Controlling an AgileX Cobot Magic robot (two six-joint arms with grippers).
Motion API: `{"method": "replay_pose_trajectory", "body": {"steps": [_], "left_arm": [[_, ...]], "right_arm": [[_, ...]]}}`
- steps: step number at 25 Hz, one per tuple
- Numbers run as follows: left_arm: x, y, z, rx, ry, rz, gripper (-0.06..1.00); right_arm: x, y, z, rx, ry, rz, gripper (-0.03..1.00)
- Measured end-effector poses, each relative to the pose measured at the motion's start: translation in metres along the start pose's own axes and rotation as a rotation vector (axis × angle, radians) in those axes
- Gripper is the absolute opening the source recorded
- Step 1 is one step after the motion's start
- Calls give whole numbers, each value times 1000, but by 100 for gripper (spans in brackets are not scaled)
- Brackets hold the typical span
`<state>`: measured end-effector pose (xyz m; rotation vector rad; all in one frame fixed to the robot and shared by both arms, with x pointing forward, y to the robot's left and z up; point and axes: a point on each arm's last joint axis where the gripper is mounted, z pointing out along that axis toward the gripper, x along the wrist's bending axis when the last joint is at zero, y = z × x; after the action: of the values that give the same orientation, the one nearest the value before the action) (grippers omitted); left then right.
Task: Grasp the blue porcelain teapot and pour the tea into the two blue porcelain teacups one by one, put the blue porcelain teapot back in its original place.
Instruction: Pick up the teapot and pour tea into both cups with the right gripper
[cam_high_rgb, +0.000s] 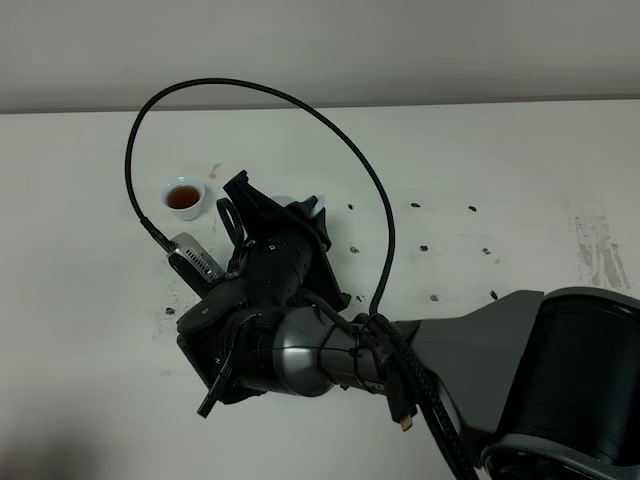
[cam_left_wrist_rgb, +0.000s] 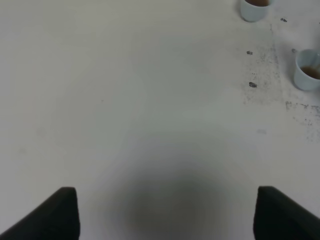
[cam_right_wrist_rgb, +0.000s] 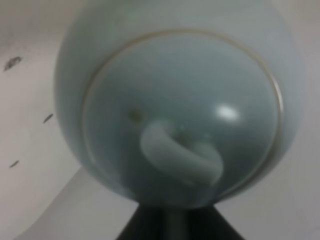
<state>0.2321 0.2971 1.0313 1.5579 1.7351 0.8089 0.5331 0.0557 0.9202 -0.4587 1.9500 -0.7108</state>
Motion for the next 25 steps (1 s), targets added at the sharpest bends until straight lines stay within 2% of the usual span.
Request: {"method": "replay_pose_trajectory", "body": {"steps": [25], "left_arm": [[0, 0, 0, 0, 0, 0, 68]], "right_arm": [[-6, -4, -2, 5, -36, -1, 6]]}}
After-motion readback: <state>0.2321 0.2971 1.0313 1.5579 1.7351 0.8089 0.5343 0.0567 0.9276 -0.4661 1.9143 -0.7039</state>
